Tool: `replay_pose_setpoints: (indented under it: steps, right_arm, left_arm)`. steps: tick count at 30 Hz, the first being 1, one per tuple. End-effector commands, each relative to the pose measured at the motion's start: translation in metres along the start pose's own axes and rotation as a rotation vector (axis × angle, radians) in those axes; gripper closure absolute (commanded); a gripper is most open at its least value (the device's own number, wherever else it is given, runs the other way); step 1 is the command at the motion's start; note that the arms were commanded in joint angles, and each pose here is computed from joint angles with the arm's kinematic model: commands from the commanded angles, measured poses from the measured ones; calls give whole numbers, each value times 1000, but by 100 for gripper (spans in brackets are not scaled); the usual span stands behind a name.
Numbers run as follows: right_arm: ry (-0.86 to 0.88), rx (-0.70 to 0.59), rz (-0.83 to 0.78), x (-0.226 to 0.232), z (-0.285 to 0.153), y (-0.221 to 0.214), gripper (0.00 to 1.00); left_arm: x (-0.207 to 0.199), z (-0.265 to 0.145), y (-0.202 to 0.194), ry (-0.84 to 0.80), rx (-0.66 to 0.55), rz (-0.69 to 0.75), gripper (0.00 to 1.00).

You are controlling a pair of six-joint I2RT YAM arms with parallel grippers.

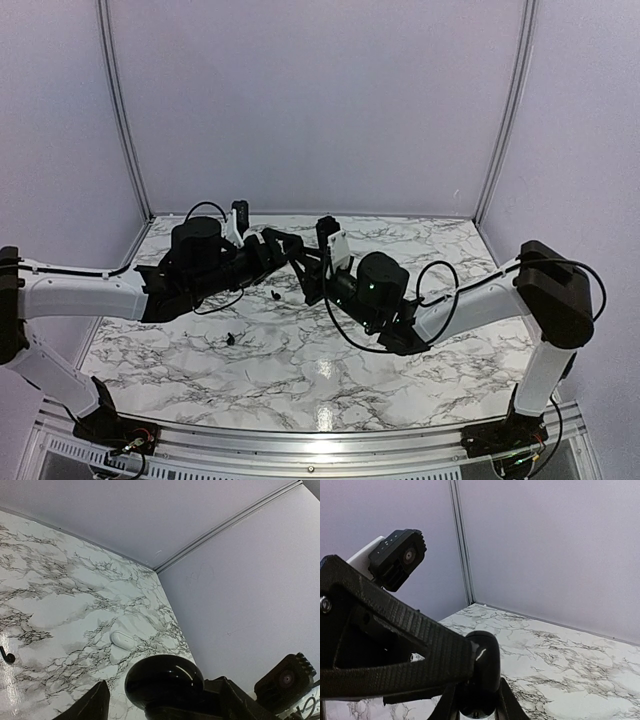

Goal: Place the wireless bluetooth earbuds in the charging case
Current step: Pass from the left arm to the right, then pass from the right arm to the left

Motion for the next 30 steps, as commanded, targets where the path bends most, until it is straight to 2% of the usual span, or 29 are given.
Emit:
replay_pose_setpoints:
  steps: [1,6,12,18,24,30]
  right_arm:
    - [36,-92,-12,4,-9,20,100]
    - [88,-109,-44,5,-23,25,100]
    - [292,-133,-68,13,-59,45,100]
    - [518,-165,-39,26,-85,75,100]
    - [654,-133,-49,34,-98,81,100]
    - [748,-102,-42,39,-102,79,100]
  left_arm:
    - [-11,-11,7,-47,-25,42,20]
    - [-13,-24,13,-82,24,148,18]
    - [-16,-59,16,-263,93,451,15]
    - [-29,-73,3,-434,132,654,23]
    - [-55,-89,-18,-658,130,866,32]
    - [-69,-102,-26,-736,68,978,35]
Point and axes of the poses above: each gripper's point midway between its finger pads, its own z axis out along the fingers, its own x axis along the line the jaws close on, y = z × x, the point moved 10 cm from there along -z, back along the fingers, and after that the axes turned 2 degrees about z, right-handed, at the moved point
